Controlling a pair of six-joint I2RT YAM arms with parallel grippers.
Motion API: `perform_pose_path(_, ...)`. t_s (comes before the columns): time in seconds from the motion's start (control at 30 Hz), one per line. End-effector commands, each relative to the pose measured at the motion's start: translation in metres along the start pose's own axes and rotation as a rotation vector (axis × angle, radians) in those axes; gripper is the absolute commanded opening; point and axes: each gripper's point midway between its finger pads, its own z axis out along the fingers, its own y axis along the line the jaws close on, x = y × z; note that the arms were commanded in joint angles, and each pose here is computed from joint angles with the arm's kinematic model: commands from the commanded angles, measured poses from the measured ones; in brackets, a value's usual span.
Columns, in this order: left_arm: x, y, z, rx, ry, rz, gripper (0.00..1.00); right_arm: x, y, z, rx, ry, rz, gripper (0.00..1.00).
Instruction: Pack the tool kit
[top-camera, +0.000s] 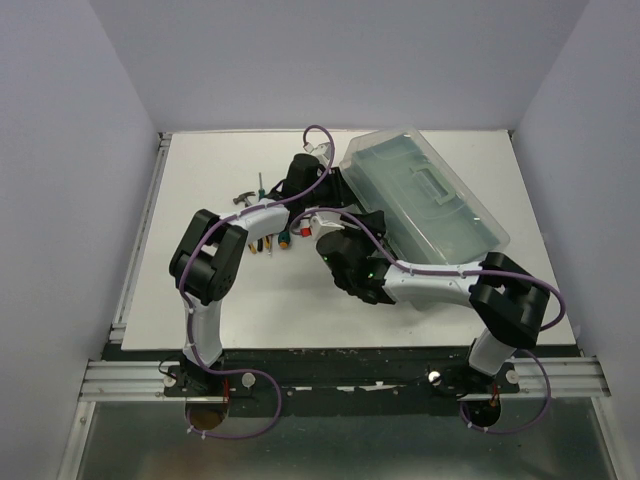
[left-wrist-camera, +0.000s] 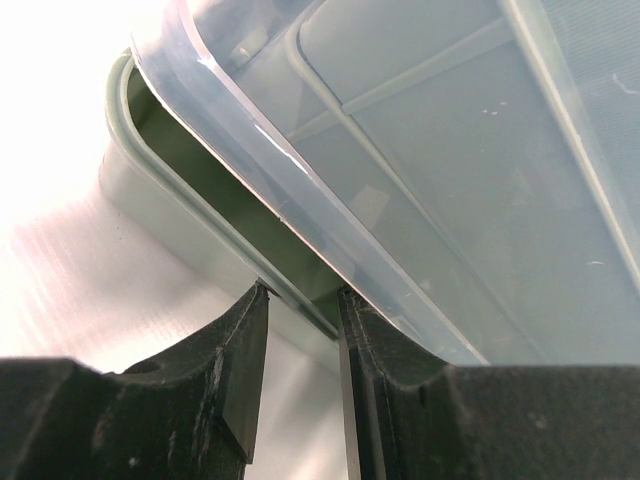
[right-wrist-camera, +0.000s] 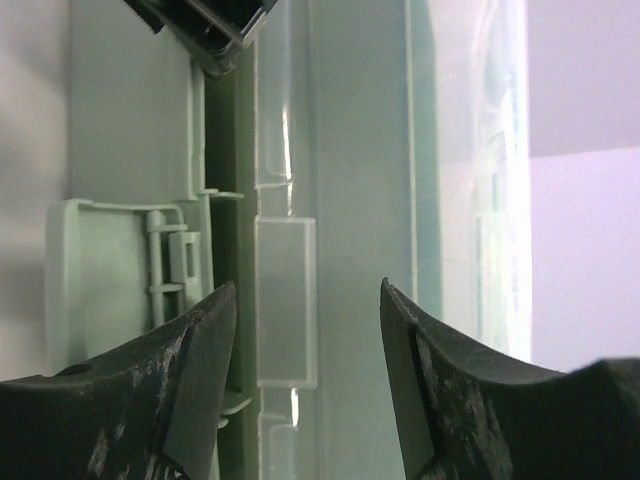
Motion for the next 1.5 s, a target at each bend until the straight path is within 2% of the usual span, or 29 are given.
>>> perform_pose_path(0.0, 0.011, 0.013, 0.009, -0.025, 0.033, 0.029, 0.41, -0.014, -0.026, 0.002, 0.104, -0.041, -0.016, 0.66)
perform_pose_path(0.27, 0.010, 0.010, 0.008, -0.017, 0.030, 0.025, 0.41, -0.006, -0.027, 0.006, 0.185, -0.041, -0.133, 0.72)
perform_pose_path(0.43, 0.011, 0.010, 0.008, -0.015, 0.029, 0.025, 0.41, 0.000, -0.025, 0.006, 0.175, -0.043, -0.123, 0.77)
perform_pose_path(0.5, 0.011, 0.010, 0.008, -0.016, 0.031, 0.026, 0.41, 0.002, -0.023, 0.004, 0.132, -0.048, -0.105, 0.78)
perform_pose_path(0.57, 0.012, 0.011, 0.009, -0.016, 0.033, 0.024, 0.41, 0.009, -0.015, 0.000, 0.017, -0.044, -0.056, 0.78)
perform_pose_path(0.6, 0.012, 0.012, 0.009, -0.017, 0.035, 0.024, 0.41, 0.011, -0.013, -0.003, -0.046, -0.033, 0.018, 0.78)
perform_pose_path(0.67, 0.013, 0.011, 0.009, -0.016, 0.038, 0.024, 0.41, 0.016, -0.023, -0.012, -0.095, -0.023, 0.064, 0.80)
perform_pose_path(0.8, 0.013, 0.012, 0.011, -0.015, 0.042, 0.026, 0.41, 0.022, -0.033, -0.017, -0.119, -0.005, 0.033, 0.92)
perform_pose_path(0.9, 0.016, 0.014, 0.013, -0.017, 0.051, 0.021, 0.41, 0.035, -0.030, -0.018, -0.175, 0.070, 0.018, 1.00)
perform_pose_path(1.17, 0.020, 0.018, 0.013, -0.027, 0.062, 0.022, 0.41, 0.067, -0.044, -0.003, -0.205, 0.188, 0.060, 1.00)
perform_pose_path(1.47, 0.024, 0.023, 0.014, -0.044, 0.074, 0.022, 0.41, 0.079, -0.076, 0.007, -0.167, 0.235, 0.072, 1.00)
